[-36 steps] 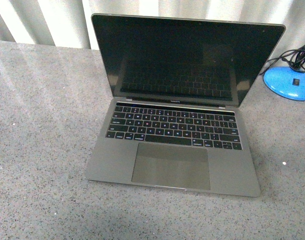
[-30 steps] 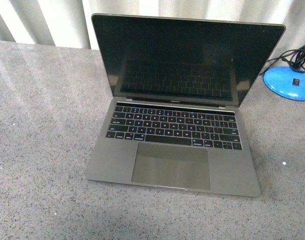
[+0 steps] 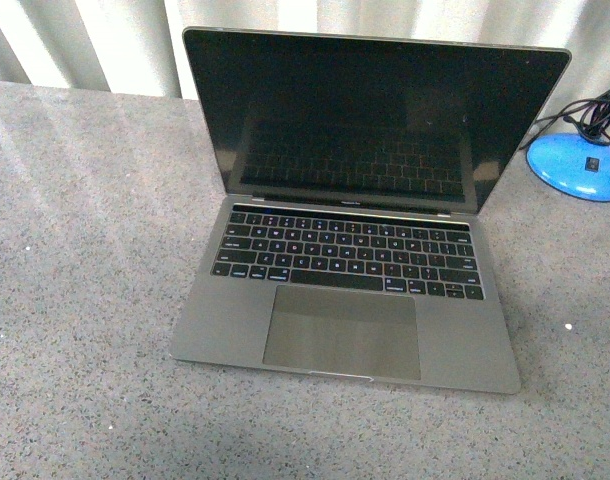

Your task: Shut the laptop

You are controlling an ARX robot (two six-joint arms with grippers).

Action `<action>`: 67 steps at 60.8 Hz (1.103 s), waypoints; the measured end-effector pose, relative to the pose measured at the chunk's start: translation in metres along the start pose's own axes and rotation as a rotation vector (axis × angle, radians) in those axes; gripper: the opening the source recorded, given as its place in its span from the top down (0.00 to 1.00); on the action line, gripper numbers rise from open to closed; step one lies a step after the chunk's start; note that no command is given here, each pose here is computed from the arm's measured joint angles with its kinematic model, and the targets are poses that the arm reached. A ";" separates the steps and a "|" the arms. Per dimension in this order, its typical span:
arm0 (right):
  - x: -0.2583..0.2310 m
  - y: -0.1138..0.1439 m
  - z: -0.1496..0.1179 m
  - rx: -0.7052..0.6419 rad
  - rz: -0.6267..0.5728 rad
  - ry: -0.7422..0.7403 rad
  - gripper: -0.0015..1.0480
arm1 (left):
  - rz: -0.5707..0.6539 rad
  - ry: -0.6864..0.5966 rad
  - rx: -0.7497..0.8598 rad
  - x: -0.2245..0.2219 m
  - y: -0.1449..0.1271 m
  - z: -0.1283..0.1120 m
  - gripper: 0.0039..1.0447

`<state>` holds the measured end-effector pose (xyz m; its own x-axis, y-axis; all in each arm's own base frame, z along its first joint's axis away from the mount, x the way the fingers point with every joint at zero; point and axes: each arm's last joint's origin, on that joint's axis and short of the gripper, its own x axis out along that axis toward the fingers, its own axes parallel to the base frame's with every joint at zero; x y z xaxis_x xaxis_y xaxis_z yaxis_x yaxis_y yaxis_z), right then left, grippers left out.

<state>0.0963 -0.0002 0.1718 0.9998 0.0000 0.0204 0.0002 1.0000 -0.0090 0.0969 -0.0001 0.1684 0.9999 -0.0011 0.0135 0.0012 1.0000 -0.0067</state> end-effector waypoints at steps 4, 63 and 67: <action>0.000 0.000 0.000 0.000 0.000 0.000 0.10 | 0.001 0.000 0.000 0.000 0.000 0.000 0.06; 0.002 0.000 -0.002 -0.061 0.203 0.307 0.10 | 0.201 0.197 -0.083 0.001 -0.001 -0.001 0.06; 0.006 -0.001 -0.006 -0.063 0.316 0.483 0.10 | 0.460 0.343 -0.112 0.005 -0.003 -0.001 0.06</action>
<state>0.1024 -0.0010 0.1665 0.8476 0.2797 -0.4510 -0.3135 0.9496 -0.0004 0.1023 -0.0030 0.1671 0.8451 0.4121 -0.3404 -0.4513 0.8914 -0.0413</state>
